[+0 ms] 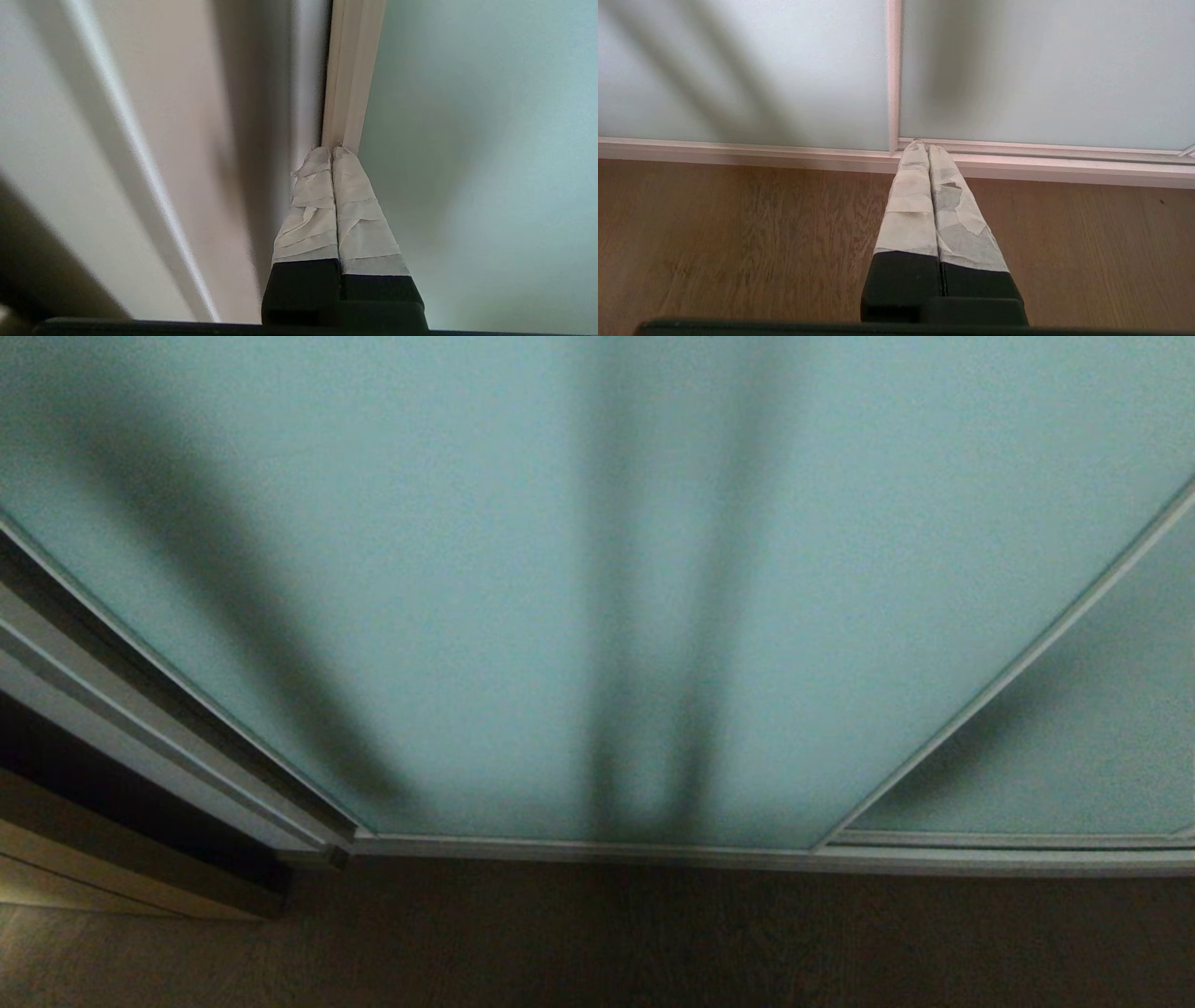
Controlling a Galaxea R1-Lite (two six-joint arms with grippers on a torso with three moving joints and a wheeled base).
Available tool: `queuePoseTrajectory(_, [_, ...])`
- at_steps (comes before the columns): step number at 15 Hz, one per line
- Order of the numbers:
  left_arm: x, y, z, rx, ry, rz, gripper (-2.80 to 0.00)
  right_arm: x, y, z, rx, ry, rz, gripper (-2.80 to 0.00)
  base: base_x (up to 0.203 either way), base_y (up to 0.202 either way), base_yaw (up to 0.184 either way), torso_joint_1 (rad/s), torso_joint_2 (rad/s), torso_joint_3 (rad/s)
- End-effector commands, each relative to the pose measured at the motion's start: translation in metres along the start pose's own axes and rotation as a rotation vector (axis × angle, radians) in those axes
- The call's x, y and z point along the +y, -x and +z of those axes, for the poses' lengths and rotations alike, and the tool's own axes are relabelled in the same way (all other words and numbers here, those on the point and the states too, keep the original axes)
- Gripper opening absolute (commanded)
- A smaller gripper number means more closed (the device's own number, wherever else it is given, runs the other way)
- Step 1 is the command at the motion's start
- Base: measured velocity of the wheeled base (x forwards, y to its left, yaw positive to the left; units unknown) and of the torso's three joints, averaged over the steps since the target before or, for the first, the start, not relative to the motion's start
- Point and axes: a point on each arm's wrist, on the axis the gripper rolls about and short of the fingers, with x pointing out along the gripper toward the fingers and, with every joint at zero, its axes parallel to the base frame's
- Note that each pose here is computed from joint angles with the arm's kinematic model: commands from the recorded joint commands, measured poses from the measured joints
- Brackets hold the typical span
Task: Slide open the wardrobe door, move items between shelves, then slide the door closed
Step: Open the door
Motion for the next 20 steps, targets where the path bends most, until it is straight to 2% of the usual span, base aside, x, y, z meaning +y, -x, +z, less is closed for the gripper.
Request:
queuePoseTrajectory(1, [-0.009, 0.008, 0.003, 0.002, 0.002, -0.055, -2.80, 0.000, 0.000, 0.000, 0.002, 0.000, 0.000, -2.80, 0.000, 0.000, 0.000, 0.000, 0.00, 0.000])
queuePoseTrajectory(4, [-0.021, 0.019, 0.010, -0.013, 0.005, -0.096, -2.80, 0.000, 0.000, 0.000, -0.001, 0.000, 0.001, -2.80, 0.000, 0.000, 0.000, 0.000, 0.00, 0.000])
queuePoseTrajectory(7, [-0.028, 0.029, 0.021, -0.053, 0.017, -0.084, -2.80, 0.000, 0.000, 0.000, 0.001, 0.000, 0.001, -2.80, 0.000, 0.000, 0.000, 0.000, 0.00, 0.000])
queuePoseTrajectory(11, [-0.037, 0.045, 0.032, -0.102, -0.012, -0.056, -2.80, 0.000, 0.000, 0.000, 0.000, 0.000, 0.001, -2.80, 0.000, 0.000, 0.000, 0.000, 0.00, 0.000])
queuePoseTrajectory(14, [-0.033, 0.041, 0.027, -0.082, 0.001, -0.049, -2.80, 0.000, 0.000, 0.000, 0.000, 0.000, 0.000, -2.80, 0.000, 0.000, 0.000, 0.000, 0.00, 0.000])
queuePoseTrajectory(17, [-0.020, 0.022, 0.017, -0.052, 0.018, -0.027, -2.80, 0.000, 0.000, 0.000, 0.000, 0.000, 0.001, -2.80, 0.000, 0.000, 0.000, 0.000, 0.00, 0.000])
queuePoseTrajectory(20, [-0.008, 0.001, 0.011, -0.030, 0.036, -0.040, -2.80, 0.000, 0.000, 0.000, 0.001, 0.000, 0.001, -2.80, 0.000, 0.000, 0.000, 0.000, 0.00, 0.000])
